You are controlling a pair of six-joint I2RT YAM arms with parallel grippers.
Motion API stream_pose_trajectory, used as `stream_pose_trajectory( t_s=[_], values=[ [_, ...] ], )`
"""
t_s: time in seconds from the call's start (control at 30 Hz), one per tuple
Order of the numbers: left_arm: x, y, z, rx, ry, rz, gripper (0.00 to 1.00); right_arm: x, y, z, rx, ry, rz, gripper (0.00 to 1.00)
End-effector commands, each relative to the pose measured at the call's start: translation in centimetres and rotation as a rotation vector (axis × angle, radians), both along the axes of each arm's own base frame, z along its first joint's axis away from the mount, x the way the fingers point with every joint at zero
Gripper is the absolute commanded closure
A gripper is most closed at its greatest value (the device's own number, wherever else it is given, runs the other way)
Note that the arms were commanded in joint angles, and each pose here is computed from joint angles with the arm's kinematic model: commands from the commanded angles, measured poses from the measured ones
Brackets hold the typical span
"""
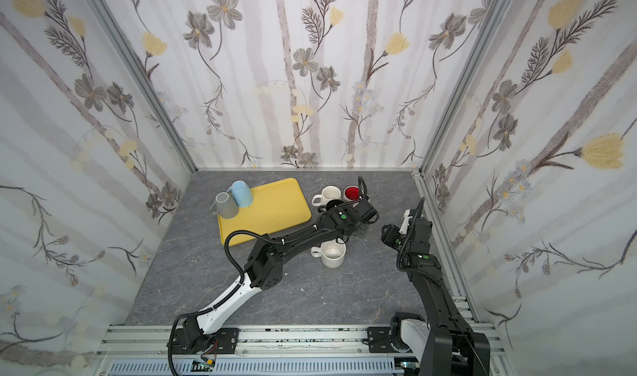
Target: Turn the mug right side up
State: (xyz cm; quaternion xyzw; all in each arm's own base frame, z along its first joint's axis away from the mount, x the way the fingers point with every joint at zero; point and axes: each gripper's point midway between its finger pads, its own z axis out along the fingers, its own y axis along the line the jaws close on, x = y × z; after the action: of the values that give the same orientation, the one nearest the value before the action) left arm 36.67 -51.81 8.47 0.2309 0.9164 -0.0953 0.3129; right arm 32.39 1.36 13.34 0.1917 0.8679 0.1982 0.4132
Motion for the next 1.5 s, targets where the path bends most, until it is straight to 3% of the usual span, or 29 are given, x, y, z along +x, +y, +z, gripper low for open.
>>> stream_pose_trajectory(
  t_s=[0.0,0.3,0.53,0.73,1.03,1.47],
  values=[
    [0.4,0.0,0.5,-0.012,-0.019,0.019,0.80,0.6,0.3,0.4,0.011,-0.029,0.018,0.51],
    [0.3,-0.3,2.8,-0.061,-0.026,0.017,0.72,1.1,0.5,-0.1,0.019,-0.003,0.026,0.50],
    [0.2,0.9,7.5,-0.093,-0.077,0.028,0.66,1.7,1.9,-0.7,-0.055,0.055,0.050,0.41],
    [0.8,5.1,10.5,-0.129,-0.121,0.077,0.64,2.6,4.4,-0.8,-0.095,0.091,0.087,0.37],
    [1.8,13.0,11.4,-0.168,-0.147,0.170,0.63,5.3,7.1,0.1,-0.174,0.122,0.102,0.34],
    [1.7,19.3,11.8,-0.218,-0.171,0.221,0.63,7.8,6.8,-2.5,-0.289,0.246,0.050,0.32]
  ],
)
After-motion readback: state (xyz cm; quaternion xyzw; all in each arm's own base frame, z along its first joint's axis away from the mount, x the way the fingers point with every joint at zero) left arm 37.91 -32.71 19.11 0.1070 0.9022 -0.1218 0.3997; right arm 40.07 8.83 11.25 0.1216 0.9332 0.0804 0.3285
